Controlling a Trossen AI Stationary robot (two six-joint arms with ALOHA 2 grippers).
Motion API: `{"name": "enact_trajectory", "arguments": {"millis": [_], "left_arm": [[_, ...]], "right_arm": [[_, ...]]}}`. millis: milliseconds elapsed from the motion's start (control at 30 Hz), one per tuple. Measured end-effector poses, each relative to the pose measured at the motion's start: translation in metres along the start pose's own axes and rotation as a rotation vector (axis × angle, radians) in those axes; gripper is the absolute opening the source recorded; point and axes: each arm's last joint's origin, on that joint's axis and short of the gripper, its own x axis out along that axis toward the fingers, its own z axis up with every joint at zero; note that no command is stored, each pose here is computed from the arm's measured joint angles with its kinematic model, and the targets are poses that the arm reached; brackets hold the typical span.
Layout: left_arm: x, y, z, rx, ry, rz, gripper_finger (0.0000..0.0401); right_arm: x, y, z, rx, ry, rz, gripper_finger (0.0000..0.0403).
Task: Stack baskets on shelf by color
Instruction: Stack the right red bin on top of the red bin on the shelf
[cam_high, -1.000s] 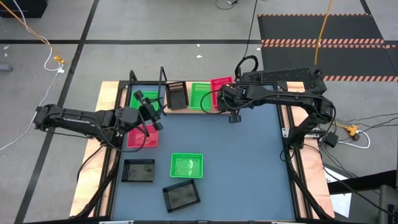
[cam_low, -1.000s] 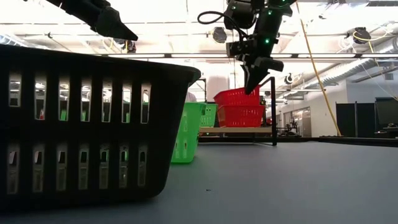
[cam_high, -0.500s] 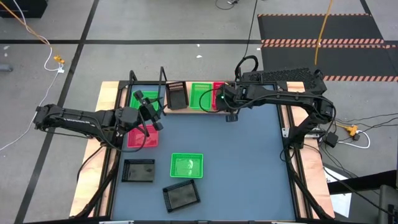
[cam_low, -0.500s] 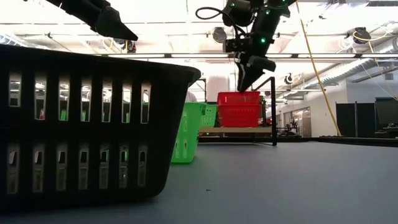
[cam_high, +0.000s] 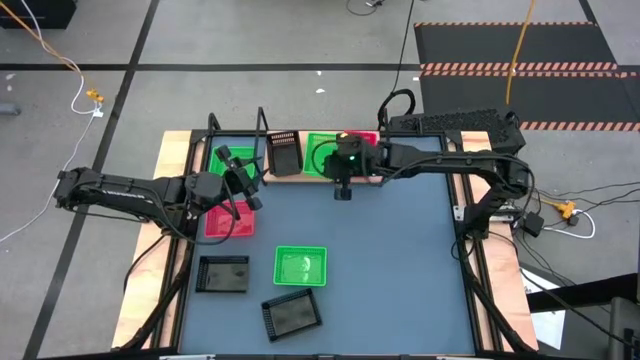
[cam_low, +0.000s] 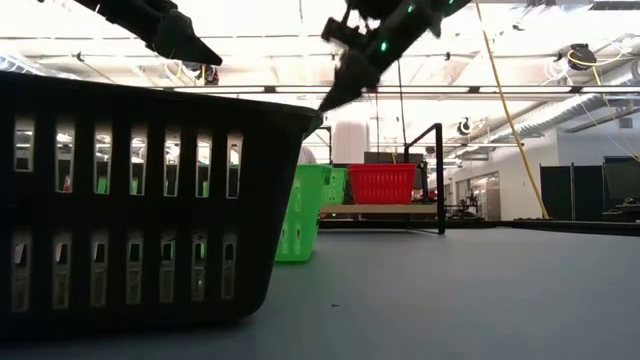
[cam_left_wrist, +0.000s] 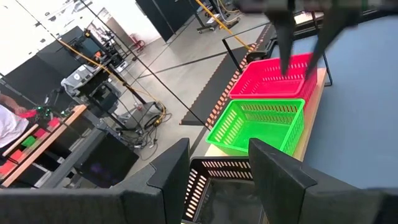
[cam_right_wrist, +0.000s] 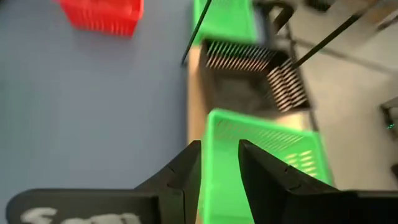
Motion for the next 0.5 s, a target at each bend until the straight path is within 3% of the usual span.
{"name": "enact_trajectory", "arguments": {"millis": [333, 500], "left_arm": [[0.0, -0.001, -0.002, 0.018, 0.017, -0.007, 0.0168], [0.0, -0.001, -0.002, 0.024, 0.018, -0.008, 0.0168]], "right_arm": [[0.029, 0.016, -0.028, -0.018, 0.228, 0.097, 0.0099], [0.026, 0.016, -0.039, -0.055, 0.386, 0.012, 0.0099]]}}
